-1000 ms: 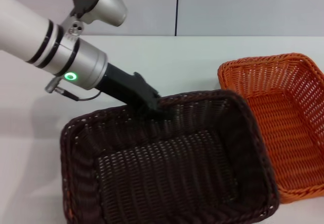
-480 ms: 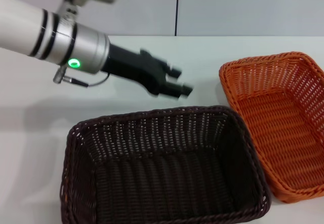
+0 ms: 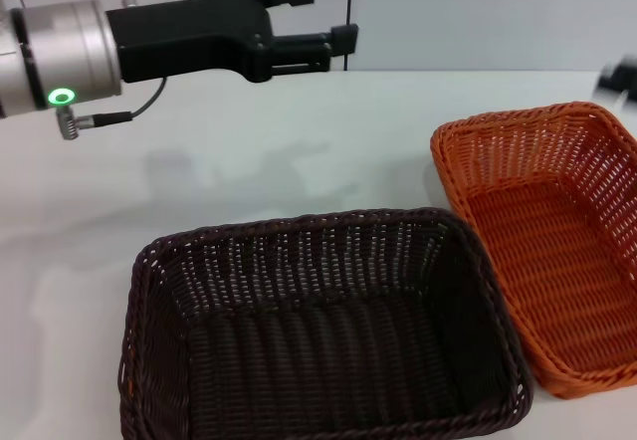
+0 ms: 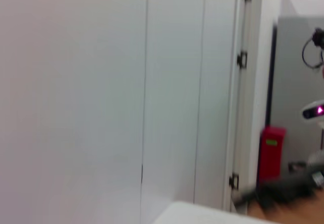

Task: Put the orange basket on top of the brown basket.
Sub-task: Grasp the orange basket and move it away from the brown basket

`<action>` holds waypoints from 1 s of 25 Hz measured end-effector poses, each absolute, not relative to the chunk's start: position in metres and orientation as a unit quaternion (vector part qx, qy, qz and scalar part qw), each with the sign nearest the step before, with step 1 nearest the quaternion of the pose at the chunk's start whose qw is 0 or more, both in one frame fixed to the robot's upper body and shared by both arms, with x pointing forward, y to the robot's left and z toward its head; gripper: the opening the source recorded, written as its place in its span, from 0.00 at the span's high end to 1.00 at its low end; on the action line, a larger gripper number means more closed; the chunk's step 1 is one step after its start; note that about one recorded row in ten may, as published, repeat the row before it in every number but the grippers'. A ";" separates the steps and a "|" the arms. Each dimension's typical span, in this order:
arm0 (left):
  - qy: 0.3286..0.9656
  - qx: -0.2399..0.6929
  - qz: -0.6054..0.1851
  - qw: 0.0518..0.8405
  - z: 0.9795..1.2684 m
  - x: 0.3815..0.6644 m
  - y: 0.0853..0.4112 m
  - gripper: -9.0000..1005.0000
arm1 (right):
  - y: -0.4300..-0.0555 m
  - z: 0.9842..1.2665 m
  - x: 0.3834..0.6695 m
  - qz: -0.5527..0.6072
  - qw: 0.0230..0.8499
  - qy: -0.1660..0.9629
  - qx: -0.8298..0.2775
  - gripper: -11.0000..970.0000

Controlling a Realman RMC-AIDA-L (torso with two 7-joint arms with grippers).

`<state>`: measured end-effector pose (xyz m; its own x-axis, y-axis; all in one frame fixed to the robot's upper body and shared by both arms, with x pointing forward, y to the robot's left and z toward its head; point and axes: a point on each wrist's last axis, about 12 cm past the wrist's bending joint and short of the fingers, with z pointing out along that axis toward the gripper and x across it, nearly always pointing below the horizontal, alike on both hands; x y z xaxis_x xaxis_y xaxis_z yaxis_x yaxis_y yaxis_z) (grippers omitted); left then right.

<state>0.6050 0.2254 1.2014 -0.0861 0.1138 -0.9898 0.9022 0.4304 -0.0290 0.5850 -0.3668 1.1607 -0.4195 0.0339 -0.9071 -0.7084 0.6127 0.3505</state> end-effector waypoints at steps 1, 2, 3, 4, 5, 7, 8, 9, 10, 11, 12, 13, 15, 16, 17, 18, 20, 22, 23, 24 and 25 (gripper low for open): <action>0.641 0.389 -0.362 0.554 1.201 0.604 0.227 0.21 | -0.363 1.165 0.586 0.373 0.459 0.765 -0.255 0.31; 0.639 0.386 -0.365 0.557 1.201 0.603 0.229 0.20 | -0.354 1.174 0.589 0.346 0.388 0.792 -0.321 0.31; 0.639 0.384 -0.365 0.558 1.200 0.602 0.231 0.19 | -0.354 1.174 0.589 0.346 0.388 0.792 -0.321 0.31; 0.639 0.384 -0.365 0.558 1.200 0.602 0.231 0.18 | -0.349 1.176 0.590 0.327 0.350 0.806 -0.347 0.31; 0.639 0.382 -0.365 0.559 1.200 0.601 0.232 0.17 | -0.345 1.178 0.591 0.307 0.315 0.819 -0.370 0.31; 0.639 0.380 -0.366 0.560 1.200 0.601 0.232 0.16 | -0.335 1.178 0.593 0.266 0.251 0.838 -0.404 0.31; 0.639 0.378 -0.367 0.560 1.199 0.601 0.232 0.16 | -0.331 1.178 0.594 0.250 0.226 0.845 -0.416 0.31; 0.639 0.378 -0.367 0.560 1.199 0.601 0.232 0.16 | -0.326 1.177 0.595 0.238 0.208 0.848 -0.427 0.31; 0.639 0.378 -0.367 0.560 1.199 0.601 0.232 0.16 | -0.322 1.177 0.595 0.227 0.191 0.849 -0.437 0.31; 0.639 0.378 -0.367 0.560 1.199 0.601 0.232 0.16 | -0.316 1.177 0.595 0.218 0.173 0.849 -0.450 0.31; 0.640 0.374 -0.370 0.560 1.197 0.601 0.233 0.16 | -0.311 1.177 0.595 0.215 0.161 0.847 -0.459 0.31; 0.640 0.374 -0.370 0.560 1.197 0.601 0.233 0.16 | -0.305 1.177 0.595 0.212 0.145 0.845 -0.469 0.31; 0.642 0.370 -0.373 0.558 1.195 0.601 0.233 0.16 | -0.292 1.177 0.591 0.214 0.108 0.836 -0.493 0.31; 0.643 0.368 -0.375 0.558 1.194 0.601 0.233 0.16 | -0.286 1.176 0.589 0.215 0.090 0.832 -0.503 0.31; 0.639 0.358 -0.381 0.564 1.196 0.601 0.235 0.16 | -0.280 1.176 0.587 0.212 0.075 0.829 -0.513 0.31; 0.638 0.353 -0.383 0.567 1.197 0.601 0.236 0.16 | -0.274 1.175 0.584 0.207 0.060 0.825 -0.522 0.31; 0.637 0.351 -0.384 0.569 1.198 0.601 0.237 0.16 | -0.263 1.173 0.579 0.194 0.034 0.819 -0.538 0.31; 0.634 0.344 -0.387 0.575 1.199 0.601 0.239 0.16 | -0.254 1.171 0.574 0.186 0.018 0.813 -0.551 0.31; 0.634 0.343 -0.387 0.575 1.200 0.601 0.239 0.16 | -0.249 1.170 0.571 0.188 0.010 0.809 -0.557 0.31; 0.634 0.343 -0.387 0.575 1.200 0.601 0.240 0.16 | -0.245 1.170 0.569 0.191 0.004 0.805 -0.562 0.31; 0.634 0.343 -0.387 0.575 1.200 0.601 0.240 0.16 | -0.242 1.170 0.567 0.194 -0.003 0.800 -0.567 0.31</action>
<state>0.6007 0.2399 1.1997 -0.1034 -0.0106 -0.9946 0.8800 0.4650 -0.0964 0.5667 -0.2419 1.1698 -0.3562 -0.9092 -0.2156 -0.9067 0.2806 0.3148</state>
